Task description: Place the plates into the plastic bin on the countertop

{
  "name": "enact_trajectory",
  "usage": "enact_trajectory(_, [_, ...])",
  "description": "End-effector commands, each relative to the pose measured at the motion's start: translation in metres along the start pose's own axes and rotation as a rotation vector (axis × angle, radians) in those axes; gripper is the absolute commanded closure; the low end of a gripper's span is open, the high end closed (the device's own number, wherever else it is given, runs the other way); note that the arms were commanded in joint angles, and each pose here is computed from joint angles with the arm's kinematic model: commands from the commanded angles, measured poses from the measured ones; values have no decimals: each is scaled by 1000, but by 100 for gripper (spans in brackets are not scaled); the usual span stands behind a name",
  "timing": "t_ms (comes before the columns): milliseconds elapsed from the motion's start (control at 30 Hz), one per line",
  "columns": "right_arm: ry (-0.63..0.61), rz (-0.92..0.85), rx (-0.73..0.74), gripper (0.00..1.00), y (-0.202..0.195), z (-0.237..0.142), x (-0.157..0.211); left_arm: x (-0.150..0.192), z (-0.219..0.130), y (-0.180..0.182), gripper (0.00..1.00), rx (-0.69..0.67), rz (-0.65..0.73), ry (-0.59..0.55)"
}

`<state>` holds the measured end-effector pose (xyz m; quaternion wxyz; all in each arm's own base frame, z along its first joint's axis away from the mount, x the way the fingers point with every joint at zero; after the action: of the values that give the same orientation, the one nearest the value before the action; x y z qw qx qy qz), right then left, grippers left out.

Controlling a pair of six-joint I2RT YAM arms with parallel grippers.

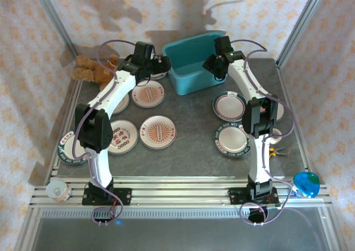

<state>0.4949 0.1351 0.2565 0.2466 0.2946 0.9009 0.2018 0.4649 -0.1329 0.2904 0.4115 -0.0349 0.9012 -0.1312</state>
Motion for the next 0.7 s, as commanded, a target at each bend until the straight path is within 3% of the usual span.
enact_trajectory(0, [17,-84,66,48,-3,-15,6,-6,-15,2,1,-12,-20,-29])
enact_trajectory(33, [16,-94,72,49,-3,-18,6,-12,-28,-1,1,-2,-19,-56])
enact_trajectory(667, [28,-229,79,60,-7,-55,-1,-13,-57,3,1,2,-20,-94])
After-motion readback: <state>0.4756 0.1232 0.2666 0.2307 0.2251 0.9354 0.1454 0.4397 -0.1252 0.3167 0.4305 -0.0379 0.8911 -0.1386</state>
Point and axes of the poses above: each hand's point on the last joint's axis, 136 mm out from that joint toward the fingers, its own z axis out along the fingers, its own y axis along the line the jaws close on, x = y × z, the point moved 10 cm from there along -z, back along the fingers, and after that the axes turned 8 degrees about z, right-handed, at the moved point
